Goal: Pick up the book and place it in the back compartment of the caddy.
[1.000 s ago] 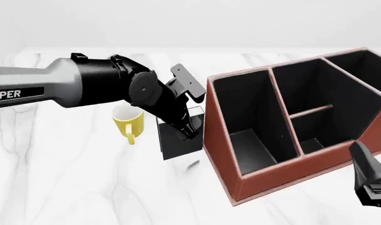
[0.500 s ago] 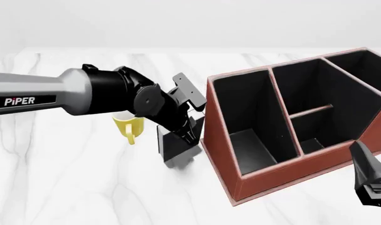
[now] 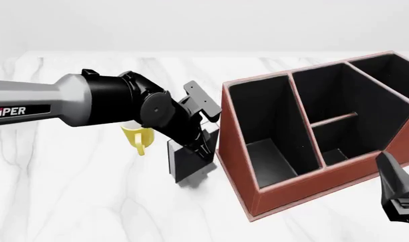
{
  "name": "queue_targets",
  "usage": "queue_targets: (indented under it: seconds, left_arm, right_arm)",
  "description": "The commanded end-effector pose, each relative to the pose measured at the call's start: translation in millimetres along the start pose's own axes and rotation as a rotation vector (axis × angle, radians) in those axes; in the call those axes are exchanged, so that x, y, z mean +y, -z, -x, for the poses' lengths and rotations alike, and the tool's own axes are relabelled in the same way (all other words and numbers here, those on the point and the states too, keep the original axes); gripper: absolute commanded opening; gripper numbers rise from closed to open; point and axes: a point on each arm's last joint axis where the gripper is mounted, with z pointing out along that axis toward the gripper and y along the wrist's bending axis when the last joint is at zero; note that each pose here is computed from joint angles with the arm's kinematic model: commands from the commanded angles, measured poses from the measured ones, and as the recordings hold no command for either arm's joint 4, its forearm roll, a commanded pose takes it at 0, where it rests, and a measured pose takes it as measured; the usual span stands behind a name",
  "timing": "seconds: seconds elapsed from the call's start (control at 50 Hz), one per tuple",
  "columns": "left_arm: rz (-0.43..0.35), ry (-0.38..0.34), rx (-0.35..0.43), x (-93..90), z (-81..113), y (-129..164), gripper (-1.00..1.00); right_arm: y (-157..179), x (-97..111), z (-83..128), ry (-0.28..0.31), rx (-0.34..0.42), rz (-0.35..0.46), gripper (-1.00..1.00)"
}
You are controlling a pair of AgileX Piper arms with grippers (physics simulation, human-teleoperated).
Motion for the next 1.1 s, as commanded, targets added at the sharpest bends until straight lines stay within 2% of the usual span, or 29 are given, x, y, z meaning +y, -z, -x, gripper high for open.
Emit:
queue_targets:
  seconds: [0.02,0.18,0.3,0.42,0.44,0.48,0.58,0.6,0.76,0.86,0.88,1.0,1.1]
  left_arm:
    - [-0.02,-0.001,-0.01,-3.6,9.0,26.5,-1.0]
    - [-0.003,-0.022,-0.043,6.5,26.2,59.0,-1.0]
    - [-0.012,-0.05,-0.037,3.6,31.5,74.9,-1.0]
    - [-0.02,-0.075,-0.052,1.6,49.6,109.9,-1.0]
    - [-0.017,-0.104,-0.043,5.0,50.9,114.5,-1.0]
    - [-0.001,-0.1,-0.063,13.5,59.7,125.9,-1.0]
    - [-0.001,-0.103,-0.061,16.7,70.2,144.2,-1.0]
    - [-0.008,-0.11,-0.068,12.2,72.0,149.7,-1.0]
    - [0.018,-0.169,-0.162,16.4,99.4,200.6,-1.0]
    - [0.067,-0.21,-0.231,29.5,112.8,229.3,-1.0]
    - [0.064,-0.213,-0.25,25.5,114.7,235.1,-1.0]
    - [0.085,-0.253,-0.269,29.9,118.5,238.8,-1.0]
    - [0.103,-0.273,-0.318,30.1,126.7,248.9,-1.0]
  right_arm:
    - [-0.6,0.0,-0.2,0.0,0.001,0.0,1.0]
    - [0.1,0.0,0.1,0.001,0.0,0.0,1.0]
    - [1.2,0.0,0.4,0.0,0.0,0.0,1.0]
    - [-0.5,0.0,1.3,-0.001,0.002,-0.001,1.0]
    - [-0.6,0.0,1.3,-0.001,0.002,0.0,1.0]
    - [-0.6,0.0,1.3,-0.001,0.002,0.0,1.0]
    - [-0.5,0.0,1.4,-0.001,0.001,0.0,1.0]
    - [-1.2,0.1,0.3,-0.001,0.002,0.001,1.0]
    - [0.9,0.1,0.1,-0.001,0.001,0.001,1.0]
    - [0.9,0.1,0.2,-0.002,0.0,0.001,1.0]
    - [1.2,0.1,0.3,-0.001,0.0,0.001,1.0]
    - [2.0,0.0,0.3,0.003,0.0,0.0,1.0]
    - [2.2,0.0,0.4,0.001,0.0,0.0,1.0]
